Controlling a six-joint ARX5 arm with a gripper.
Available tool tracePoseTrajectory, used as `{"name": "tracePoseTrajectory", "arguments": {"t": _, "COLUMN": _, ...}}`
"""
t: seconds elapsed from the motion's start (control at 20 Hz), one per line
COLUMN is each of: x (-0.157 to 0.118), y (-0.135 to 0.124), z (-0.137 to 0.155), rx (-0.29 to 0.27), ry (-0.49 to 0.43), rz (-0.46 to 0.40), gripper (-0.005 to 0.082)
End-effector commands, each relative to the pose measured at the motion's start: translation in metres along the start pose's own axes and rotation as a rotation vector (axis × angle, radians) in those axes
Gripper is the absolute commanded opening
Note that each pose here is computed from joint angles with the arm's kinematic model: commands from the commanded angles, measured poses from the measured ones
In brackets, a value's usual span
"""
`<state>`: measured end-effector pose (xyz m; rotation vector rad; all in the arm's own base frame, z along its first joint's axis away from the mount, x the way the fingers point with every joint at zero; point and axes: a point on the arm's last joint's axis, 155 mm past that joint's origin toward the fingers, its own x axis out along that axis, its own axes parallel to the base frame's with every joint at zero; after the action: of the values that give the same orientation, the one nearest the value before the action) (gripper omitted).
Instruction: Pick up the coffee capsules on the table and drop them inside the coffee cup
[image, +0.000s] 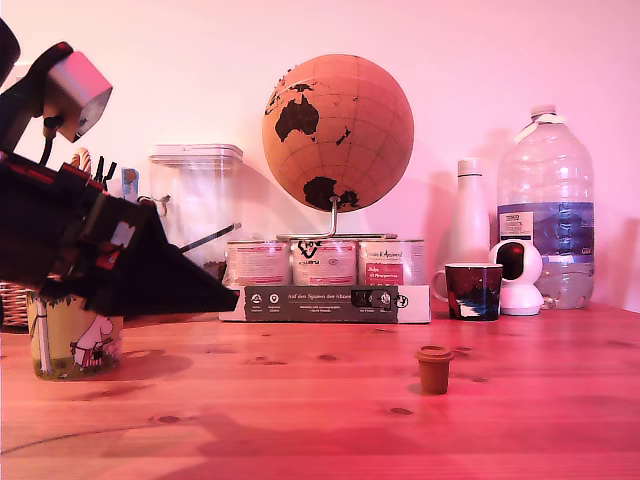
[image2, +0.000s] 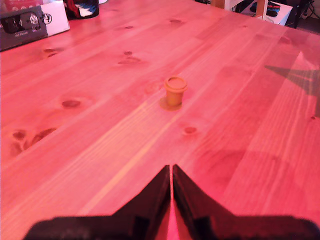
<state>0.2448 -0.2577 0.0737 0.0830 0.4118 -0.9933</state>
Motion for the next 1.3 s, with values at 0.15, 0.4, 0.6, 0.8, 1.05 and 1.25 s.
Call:
{"name": "tracePoseTrajectory", "arguments": {"t": 0.15, "x": -0.001, "y": -0.003, "z": -0.003, "rx": 0.011, "ry": 0.001, "rz": -0.005, "gripper": 0.0058}}
{"name": "tracePoseTrajectory", "arguments": {"t": 0.4, "x": -0.001, "y": -0.005, "z": 0.0, "rx": 0.03, "ry": -0.012, "rz": -0.008, "gripper": 0.0749}}
{"name": "tracePoseTrajectory", "arguments": {"t": 0.6, "x": 0.0, "y": 0.0, "z": -0.001, "rx": 0.035, "ry": -0.008, "rz": 0.018, "gripper": 0.0748}}
{"name": "tracePoseTrajectory", "arguments": {"t": 0.8, "x": 0.005, "y": 0.002, "z": -0.004, "rx": 0.037, "ry": -0.013, "rz": 0.019, "gripper": 0.0748}}
{"name": "tracePoseTrajectory", "arguments": {"t": 1.05, "x": 0.018, "y": -0.003, "z": -0.014, "rx": 0.047, "ry": -0.016, "rz": -0.009, "gripper": 0.0748}}
{"name": "tracePoseTrajectory", "arguments": {"t": 1.25, "x": 0.03, "y": -0.006, "z": -0.016, "rx": 0.08, "ry": -0.012, "rz": -0.025, "gripper": 0.0748}}
